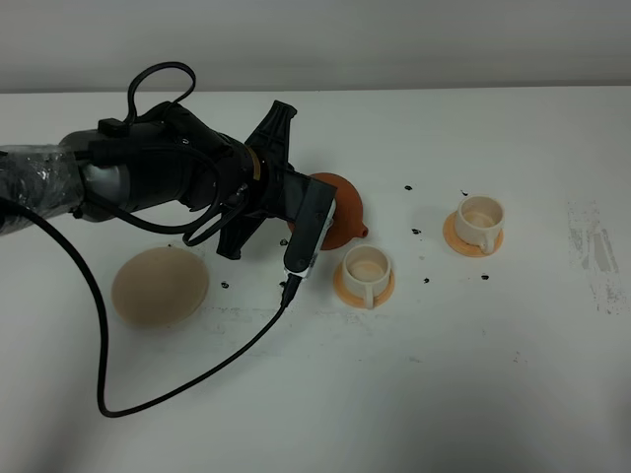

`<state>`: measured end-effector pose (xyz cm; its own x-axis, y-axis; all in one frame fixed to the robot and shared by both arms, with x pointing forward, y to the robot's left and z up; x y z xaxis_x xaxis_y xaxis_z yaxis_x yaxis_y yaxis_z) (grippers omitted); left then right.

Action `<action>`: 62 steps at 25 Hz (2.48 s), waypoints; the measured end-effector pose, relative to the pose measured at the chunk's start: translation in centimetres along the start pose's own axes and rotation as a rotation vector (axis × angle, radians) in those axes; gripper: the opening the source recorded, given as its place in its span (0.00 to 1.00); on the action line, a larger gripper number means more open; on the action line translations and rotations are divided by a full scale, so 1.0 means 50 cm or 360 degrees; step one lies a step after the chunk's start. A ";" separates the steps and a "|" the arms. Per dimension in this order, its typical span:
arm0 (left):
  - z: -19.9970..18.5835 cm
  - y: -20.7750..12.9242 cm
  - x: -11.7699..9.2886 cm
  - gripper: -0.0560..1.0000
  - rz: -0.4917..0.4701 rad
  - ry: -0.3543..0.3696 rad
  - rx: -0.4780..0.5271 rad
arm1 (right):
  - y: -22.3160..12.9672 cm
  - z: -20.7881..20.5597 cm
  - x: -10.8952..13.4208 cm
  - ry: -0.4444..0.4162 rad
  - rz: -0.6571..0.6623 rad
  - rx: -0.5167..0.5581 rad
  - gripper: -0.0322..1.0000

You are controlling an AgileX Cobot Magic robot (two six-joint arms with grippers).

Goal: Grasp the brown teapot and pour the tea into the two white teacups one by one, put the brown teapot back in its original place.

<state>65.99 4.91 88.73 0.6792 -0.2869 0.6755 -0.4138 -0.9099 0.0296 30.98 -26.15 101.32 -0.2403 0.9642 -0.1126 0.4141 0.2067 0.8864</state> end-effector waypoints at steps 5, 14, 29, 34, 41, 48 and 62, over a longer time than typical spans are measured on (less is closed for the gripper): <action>0.003 0.010 0.005 0.17 0.0113 0.0034 -0.0004 | 0.000 0.000 0.000 0.0000 0.0000 0.0000 0.25; 0.010 0.007 0.008 0.17 0.0276 0.0059 0.0017 | 0.000 0.000 0.000 0.0000 -0.0001 0.0000 0.25; 0.011 0.032 0.024 0.17 0.0469 0.0150 -0.0018 | 0.000 0.000 0.000 0.0000 0.0000 0.0000 0.25; 0.019 0.033 0.018 0.17 0.0486 0.0143 -0.0021 | 0.000 0.000 0.000 0.0000 -0.0001 0.0000 0.25; 0.020 0.038 0.023 0.17 0.0539 0.0171 -0.0033 | 0.000 0.000 0.000 0.0000 -0.0001 0.0000 0.25; 0.019 0.043 0.029 0.17 0.0599 0.0203 -0.0043 | 0.000 0.000 0.000 0.0000 -0.0001 0.0000 0.25; 0.017 0.053 0.039 0.17 0.0679 0.0254 -0.0066 | 0.000 0.000 0.000 0.0000 -0.0001 0.0000 0.25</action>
<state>66.73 1.69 89.48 0.3422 -0.5807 0.7387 -0.6623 -0.7067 -0.2488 30.98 -26.15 101.32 -0.2405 0.9640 -0.1132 0.4140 0.2073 0.8864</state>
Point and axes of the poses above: a point on each arm's last joint axis where the gripper is mounted, z pointing out along that axis toward the gripper, x along the wrist's bending axis when the last joint is at zero, y = z × x, the point moved 9 cm from there along z, pointing out along that axis toward the gripper, and after that the axes turned 5 degrees about -z, right-handed, at the moved point
